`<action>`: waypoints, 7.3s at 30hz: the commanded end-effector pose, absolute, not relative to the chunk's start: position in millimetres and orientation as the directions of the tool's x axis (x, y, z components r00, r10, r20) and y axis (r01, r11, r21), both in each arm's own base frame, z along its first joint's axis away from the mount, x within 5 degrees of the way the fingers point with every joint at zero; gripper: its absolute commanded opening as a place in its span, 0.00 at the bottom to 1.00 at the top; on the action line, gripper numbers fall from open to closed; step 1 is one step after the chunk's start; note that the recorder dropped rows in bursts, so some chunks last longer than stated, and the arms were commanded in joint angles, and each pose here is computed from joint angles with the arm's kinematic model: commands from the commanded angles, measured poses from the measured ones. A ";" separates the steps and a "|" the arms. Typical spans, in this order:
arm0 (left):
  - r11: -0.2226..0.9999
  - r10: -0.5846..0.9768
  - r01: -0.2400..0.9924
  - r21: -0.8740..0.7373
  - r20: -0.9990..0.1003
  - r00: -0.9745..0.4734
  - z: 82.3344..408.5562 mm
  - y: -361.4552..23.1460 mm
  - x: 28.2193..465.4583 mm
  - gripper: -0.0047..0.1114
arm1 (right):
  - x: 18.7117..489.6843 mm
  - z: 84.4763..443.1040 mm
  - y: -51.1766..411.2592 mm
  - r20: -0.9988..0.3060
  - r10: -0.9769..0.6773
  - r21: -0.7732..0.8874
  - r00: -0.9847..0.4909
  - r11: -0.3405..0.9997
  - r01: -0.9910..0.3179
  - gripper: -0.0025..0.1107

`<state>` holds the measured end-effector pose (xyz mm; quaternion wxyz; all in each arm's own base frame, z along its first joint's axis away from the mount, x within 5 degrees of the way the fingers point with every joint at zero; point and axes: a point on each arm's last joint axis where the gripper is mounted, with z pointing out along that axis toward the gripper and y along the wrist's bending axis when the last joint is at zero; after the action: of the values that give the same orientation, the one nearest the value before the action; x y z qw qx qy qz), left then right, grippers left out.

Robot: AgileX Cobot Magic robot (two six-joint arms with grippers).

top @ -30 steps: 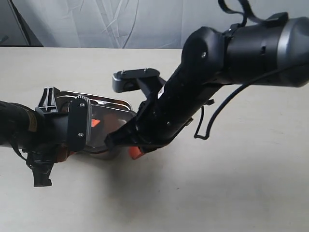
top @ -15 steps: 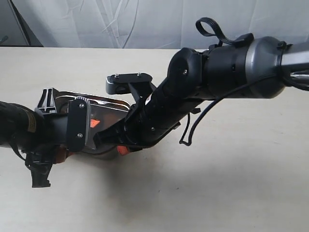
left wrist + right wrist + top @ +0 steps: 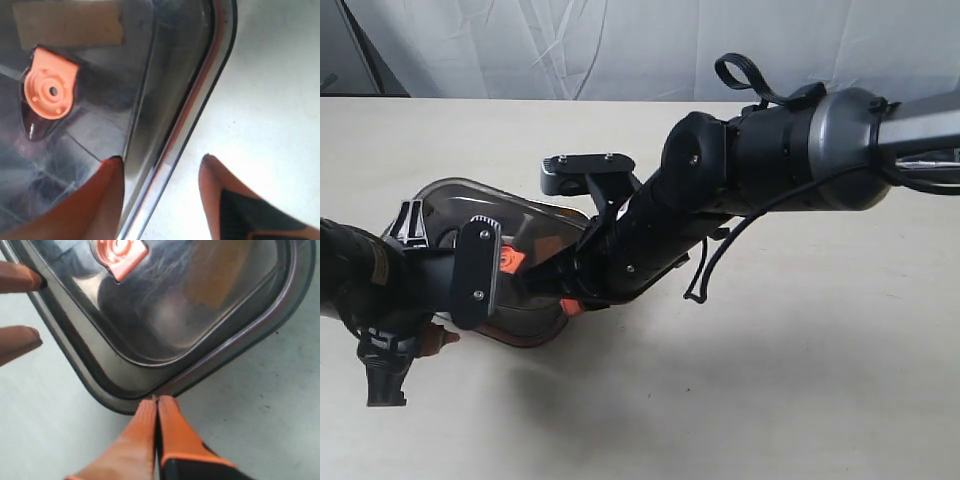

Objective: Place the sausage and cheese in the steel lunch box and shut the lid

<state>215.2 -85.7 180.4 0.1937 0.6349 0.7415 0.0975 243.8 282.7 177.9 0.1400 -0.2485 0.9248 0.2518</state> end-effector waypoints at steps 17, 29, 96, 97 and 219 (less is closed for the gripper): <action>0.442 0.881 0.726 0.527 -0.408 -0.241 235.6 -76.8 199.7 0.13 | 259.9 210.1 249.1 -0.349 -0.427 0.378 -0.834 0.750 -0.543 0.02; 0.952 0.198 0.021 0.305 -0.564 -0.802 291.8 -19.8 225.1 0.04 | 231.6 178.7 291.7 -0.312 -0.470 0.343 -0.826 0.755 -0.559 0.02; 0.999 0.024 0.023 0.040 -0.007 -1.000 210.8 13.9 276.2 0.04 | 223.5 167.8 314.1 -0.403 -0.381 0.291 -0.832 0.809 -0.511 0.02; 0.999 0.024 0.023 0.040 -0.007 -1.000 210.8 13.9 276.2 0.04 | 224.1 167.7 313.5 -0.404 -0.379 0.285 -0.833 0.813 -0.508 0.02; 0.999 -0.015 -0.024 0.029 -0.267 -0.964 235.1 13.1 293.2 0.04 | 246.0 204.5 282.8 -0.547 -0.316 0.055 -0.775 0.910 -0.410 0.01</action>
<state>292.8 11.8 232.0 0.1303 -0.0098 0.9913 0.0133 244.9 282.6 197.7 0.2649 -0.1916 0.9419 0.0766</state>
